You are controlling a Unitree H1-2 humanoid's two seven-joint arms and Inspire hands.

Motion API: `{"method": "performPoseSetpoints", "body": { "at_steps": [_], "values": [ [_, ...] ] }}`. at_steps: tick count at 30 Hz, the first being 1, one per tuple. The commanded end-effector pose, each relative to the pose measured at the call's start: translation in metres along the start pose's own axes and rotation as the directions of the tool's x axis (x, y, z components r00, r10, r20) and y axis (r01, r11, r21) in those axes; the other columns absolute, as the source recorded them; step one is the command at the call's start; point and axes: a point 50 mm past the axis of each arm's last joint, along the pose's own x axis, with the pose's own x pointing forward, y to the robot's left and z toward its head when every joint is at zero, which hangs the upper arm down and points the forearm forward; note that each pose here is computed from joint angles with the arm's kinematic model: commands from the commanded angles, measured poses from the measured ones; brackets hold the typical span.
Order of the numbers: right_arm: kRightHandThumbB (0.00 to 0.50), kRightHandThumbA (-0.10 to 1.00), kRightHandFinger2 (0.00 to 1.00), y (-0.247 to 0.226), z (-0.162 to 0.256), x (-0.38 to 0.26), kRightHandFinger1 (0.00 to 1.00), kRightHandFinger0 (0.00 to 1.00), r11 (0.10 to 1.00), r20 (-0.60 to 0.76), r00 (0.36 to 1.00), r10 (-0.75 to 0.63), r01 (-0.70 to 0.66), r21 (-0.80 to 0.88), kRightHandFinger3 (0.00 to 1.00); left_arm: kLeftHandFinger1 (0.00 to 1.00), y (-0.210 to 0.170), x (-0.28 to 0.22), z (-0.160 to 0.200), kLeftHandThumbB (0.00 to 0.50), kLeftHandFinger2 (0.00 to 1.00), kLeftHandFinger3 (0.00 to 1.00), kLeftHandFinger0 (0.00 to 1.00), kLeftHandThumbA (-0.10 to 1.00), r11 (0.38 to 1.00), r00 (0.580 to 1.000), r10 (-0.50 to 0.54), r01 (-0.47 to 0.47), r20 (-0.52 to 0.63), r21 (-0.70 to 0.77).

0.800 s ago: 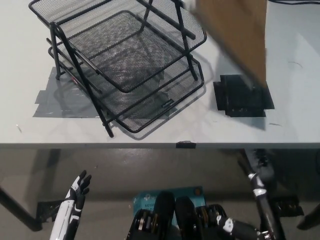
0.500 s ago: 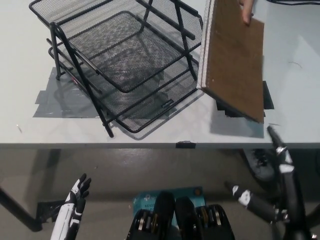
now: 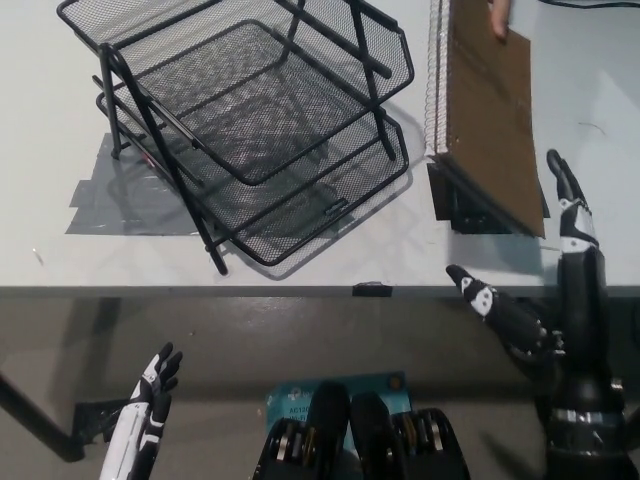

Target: A person hands a notebook to the robot and the robot grabs it with its right hand and places it in the file tray kept in the centre of the desk infront of it.

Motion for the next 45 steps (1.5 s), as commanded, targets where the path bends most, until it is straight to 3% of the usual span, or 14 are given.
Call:
{"method": "performPoseSetpoints", "body": {
  "at_steps": [1,5,12,18,28,34,35,36,37,38,39,40,41,45],
  "values": [
    [0.355,0.96,1.00,0.008,0.009,0.028,1.00,1.00,0.986,0.084,0.992,-0.095,0.105,-0.129,1.00,1.00,0.007,0.010,0.012,0.335,1.00,1.00,1.00,1.00,0.999,0.996,0.029,-0.031,0.085,0.020],
    [0.343,0.91,1.00,0.021,0.004,0.046,1.00,1.00,0.974,0.082,0.992,-0.100,0.114,-0.194,1.00,1.00,0.006,0.011,0.013,0.357,1.00,1.00,1.00,1.00,0.999,0.996,0.030,-0.032,0.087,0.022],
    [0.331,1.00,1.00,0.033,-0.013,0.077,1.00,1.00,0.961,0.081,0.988,-0.129,0.144,-0.234,1.00,1.00,0.005,0.017,0.014,0.368,1.00,1.00,1.00,1.00,0.999,0.995,0.027,-0.028,0.093,0.018],
    [0.329,0.96,1.00,0.034,-0.023,0.101,1.00,1.00,0.959,0.075,0.985,-0.154,0.167,-0.228,1.00,1.00,0.005,0.019,0.016,0.376,1.00,1.00,1.00,1.00,0.999,0.995,0.026,-0.028,0.097,0.017],
    [0.342,1.00,1.00,0.040,-0.036,0.130,1.00,1.00,0.936,0.049,0.983,-0.178,0.184,-0.301,1.00,1.00,0.006,0.020,0.017,0.354,1.00,1.00,0.99,1.00,1.000,0.995,0.025,-0.026,0.100,0.006],
    [0.361,0.90,1.00,0.050,-0.039,0.144,1.00,1.00,0.914,0.109,0.968,-0.227,0.251,-0.320,1.00,1.00,0.006,0.020,0.016,0.371,1.00,1.00,1.00,1.00,1.000,0.996,0.024,-0.024,0.088,0.005],
    [0.309,0.85,1.00,0.051,-0.039,0.147,1.00,1.00,0.901,0.136,0.957,-0.255,0.286,-0.327,1.00,1.00,0.006,0.020,0.016,0.370,1.00,1.00,1.00,1.00,1.000,0.996,0.025,-0.025,0.087,0.003],
    [0.319,0.83,1.00,0.051,-0.039,0.149,1.00,1.00,0.888,0.161,0.947,-0.277,0.317,-0.333,1.00,1.00,0.006,0.020,0.016,0.369,1.00,1.00,1.00,1.00,1.000,0.996,0.025,-0.025,0.087,0.002],
    [0.231,0.70,1.00,0.050,-0.039,0.152,1.00,1.00,0.878,0.197,0.932,-0.303,0.353,-0.324,1.00,1.00,0.006,0.020,0.016,0.371,1.00,1.00,1.00,1.00,1.000,0.996,0.026,-0.026,0.087,-0.004],
    [0.088,0.59,0.66,0.049,-0.041,0.156,0.49,0.44,0.876,0.228,0.922,-0.312,0.372,-0.307,0.90,1.00,0.007,0.020,0.016,0.368,1.00,1.00,1.00,1.00,1.000,0.996,0.026,-0.025,0.087,-0.009],
    [0.030,0.61,0.32,0.046,-0.043,0.160,0.18,0.16,0.876,0.230,0.924,-0.306,0.368,-0.313,0.62,1.00,0.007,0.020,0.016,0.373,1.00,1.00,1.00,1.00,1.000,0.996,0.027,-0.026,0.088,-0.011],
    [0.026,0.65,0.16,0.046,-0.043,0.161,0.04,0.03,0.874,0.229,0.925,-0.304,0.367,-0.318,0.49,1.00,0.007,0.020,0.017,0.374,1.00,1.00,1.00,1.00,1.000,0.996,0.027,-0.027,0.089,-0.011],
    [0.001,0.69,0.01,0.043,-0.044,0.165,0.00,0.00,0.873,0.212,0.928,-0.306,0.363,-0.326,0.14,1.00,0.007,0.018,0.016,0.382,1.00,1.00,1.00,1.00,1.000,0.996,0.031,-0.030,0.085,-0.008],
    [0.000,0.80,0.06,0.036,-0.043,0.170,0.00,0.00,0.880,0.185,0.929,-0.320,0.364,-0.304,0.07,1.00,0.008,0.019,0.016,0.372,1.00,1.00,1.00,1.00,1.000,0.995,0.029,-0.028,0.091,-0.003]
  ]
}}
